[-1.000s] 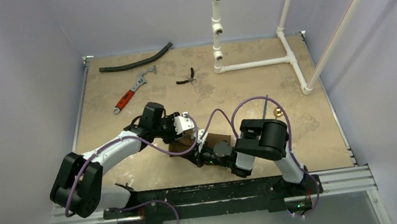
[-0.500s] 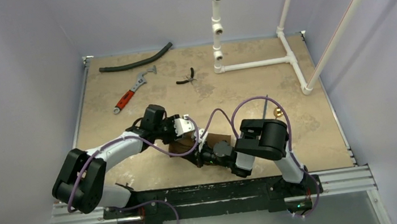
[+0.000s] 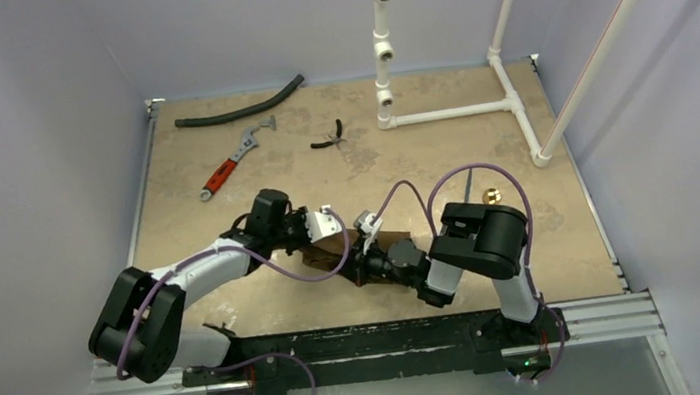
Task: Fold the napkin into a case and place the utensils inside
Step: Stuff the 2/3 rectangle-folded napkin at the center of the board.
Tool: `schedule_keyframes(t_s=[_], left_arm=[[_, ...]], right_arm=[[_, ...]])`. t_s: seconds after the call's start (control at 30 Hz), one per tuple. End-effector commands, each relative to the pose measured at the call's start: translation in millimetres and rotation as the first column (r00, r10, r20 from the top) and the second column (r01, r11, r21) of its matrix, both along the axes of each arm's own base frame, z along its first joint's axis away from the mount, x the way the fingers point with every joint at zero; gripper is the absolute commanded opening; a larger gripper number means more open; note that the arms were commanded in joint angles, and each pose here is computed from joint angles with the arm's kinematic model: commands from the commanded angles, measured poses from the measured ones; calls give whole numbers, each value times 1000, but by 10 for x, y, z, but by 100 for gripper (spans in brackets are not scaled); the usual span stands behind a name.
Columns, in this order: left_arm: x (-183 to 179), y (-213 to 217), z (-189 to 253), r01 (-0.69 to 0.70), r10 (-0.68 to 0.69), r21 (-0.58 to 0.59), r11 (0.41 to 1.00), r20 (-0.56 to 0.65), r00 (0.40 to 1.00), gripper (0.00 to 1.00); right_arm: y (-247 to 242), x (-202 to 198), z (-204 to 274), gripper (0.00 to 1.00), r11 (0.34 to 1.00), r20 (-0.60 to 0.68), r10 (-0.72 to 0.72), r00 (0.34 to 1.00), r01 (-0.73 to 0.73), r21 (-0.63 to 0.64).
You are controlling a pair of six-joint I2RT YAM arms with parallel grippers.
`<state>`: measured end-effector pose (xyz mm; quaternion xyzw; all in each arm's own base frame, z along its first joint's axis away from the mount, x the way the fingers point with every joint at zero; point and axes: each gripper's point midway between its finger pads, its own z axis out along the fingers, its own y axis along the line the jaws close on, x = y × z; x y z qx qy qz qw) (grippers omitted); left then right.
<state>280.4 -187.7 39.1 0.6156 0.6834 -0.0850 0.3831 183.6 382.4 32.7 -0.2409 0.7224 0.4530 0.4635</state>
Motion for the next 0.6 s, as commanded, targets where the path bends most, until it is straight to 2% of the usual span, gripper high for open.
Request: schedule_keyframes(t_s=[0.0,0.17,0.33,0.57], left_arm=[[-50,-66,127,16,-12,-71,997,55,998,0],[-144,-80,124,34,-28,-80,996,67,997,0],[-215,-71,120,43,-37,-88,995,70,997,0],[-256,-80,135,37,-30,-106,994,64,997,0]], right_arm=[[-10,1,1527,0,848,181,-30,983,-71,525],[38,16,1496,0,835,105,29,994,-82,545],[-55,177,1460,0,823,-18,24,1000,-9,568],[157,385,1284,0,913,-135,-8,991,63,403]])
